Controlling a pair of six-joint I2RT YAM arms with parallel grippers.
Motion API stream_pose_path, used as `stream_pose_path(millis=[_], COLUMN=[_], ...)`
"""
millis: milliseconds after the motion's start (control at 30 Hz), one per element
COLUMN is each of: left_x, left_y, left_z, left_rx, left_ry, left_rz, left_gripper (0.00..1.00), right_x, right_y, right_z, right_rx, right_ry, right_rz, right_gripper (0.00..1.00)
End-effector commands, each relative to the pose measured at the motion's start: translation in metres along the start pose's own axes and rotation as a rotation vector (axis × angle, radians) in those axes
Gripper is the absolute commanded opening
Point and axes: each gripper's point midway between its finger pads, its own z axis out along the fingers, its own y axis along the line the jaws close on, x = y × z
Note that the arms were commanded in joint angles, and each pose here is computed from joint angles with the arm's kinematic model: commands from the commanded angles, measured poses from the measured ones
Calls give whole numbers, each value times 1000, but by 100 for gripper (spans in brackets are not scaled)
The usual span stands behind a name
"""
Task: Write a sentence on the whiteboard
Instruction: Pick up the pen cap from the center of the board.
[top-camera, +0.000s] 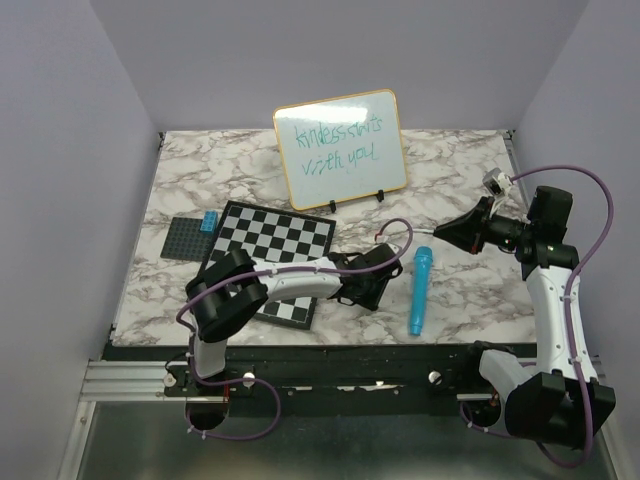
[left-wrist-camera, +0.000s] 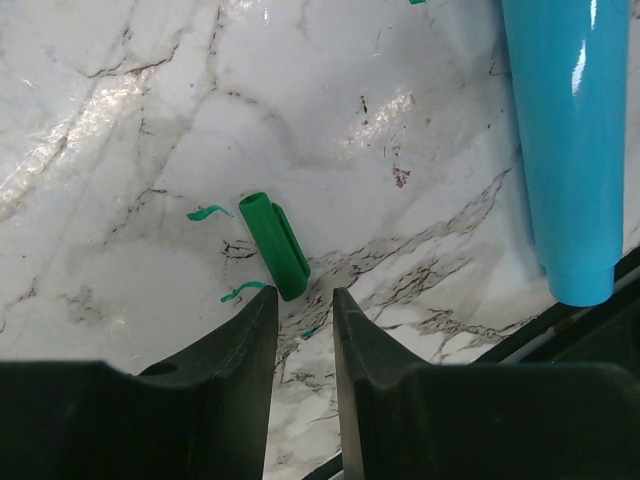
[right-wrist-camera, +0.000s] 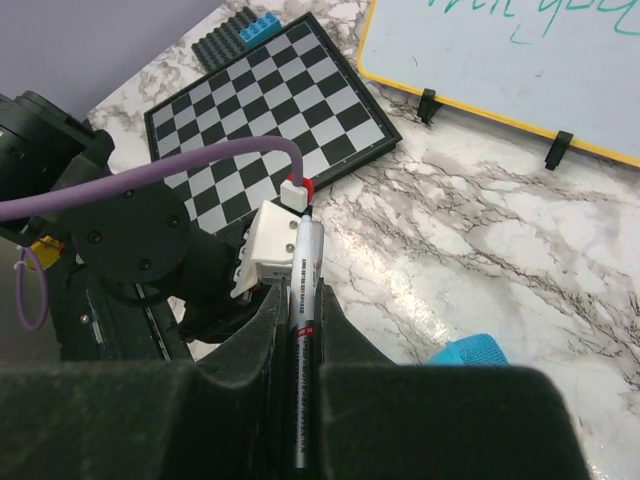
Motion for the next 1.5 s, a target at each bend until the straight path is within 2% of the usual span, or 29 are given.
stream_pose_path(millis=[0,567,600,633,733,833,967,1000,1067,1100,1233,1300,1333,1467], left_x=[1,1,1,2,9,18,28,41,31,44,37,46,39,42], left_y=[4,20,23,26,36,44,52,62,60,69,68,76,70,77], left_z=[6,22,23,22,23,25,27,29,30,32,36,38,39,42], left_rx=[-35,-122,-139,-155,-192,-191,-167,-175,-144,-154,-113,-117,-94,-86], left_ry=[20,54,53,57,69,78,39,52,-33,-29,-168,-183,-238,-309], left_rz=[30,45,48,51,68,104,165,181,212,224,264,301,312,361], left_gripper=[35,33,32,25,23,14,11,9,6,6,4,4,3,2], right_x=[-1,0,1,1,3,6,13,14,20,24,38,44,50,67], right_y=[-1,-3,-4,-4,-6,-10,-19,-21,-25,-28,-33,-33,-33,-30], right_z=[-1,-1,0,0,0,0,1,2,3,4,8,11,13,28], right_rx=[6,3,4,4,9,22,47,50,58,56,26,-8,-21,-74], right_ry=[4,7,9,9,14,23,45,50,66,75,111,121,141,198], right_rz=[5,12,16,16,22,29,55,61,80,101,173,204,239,294], right_gripper=[1,1,0,1,1,1,1,0,1,1,1,1,1,1])
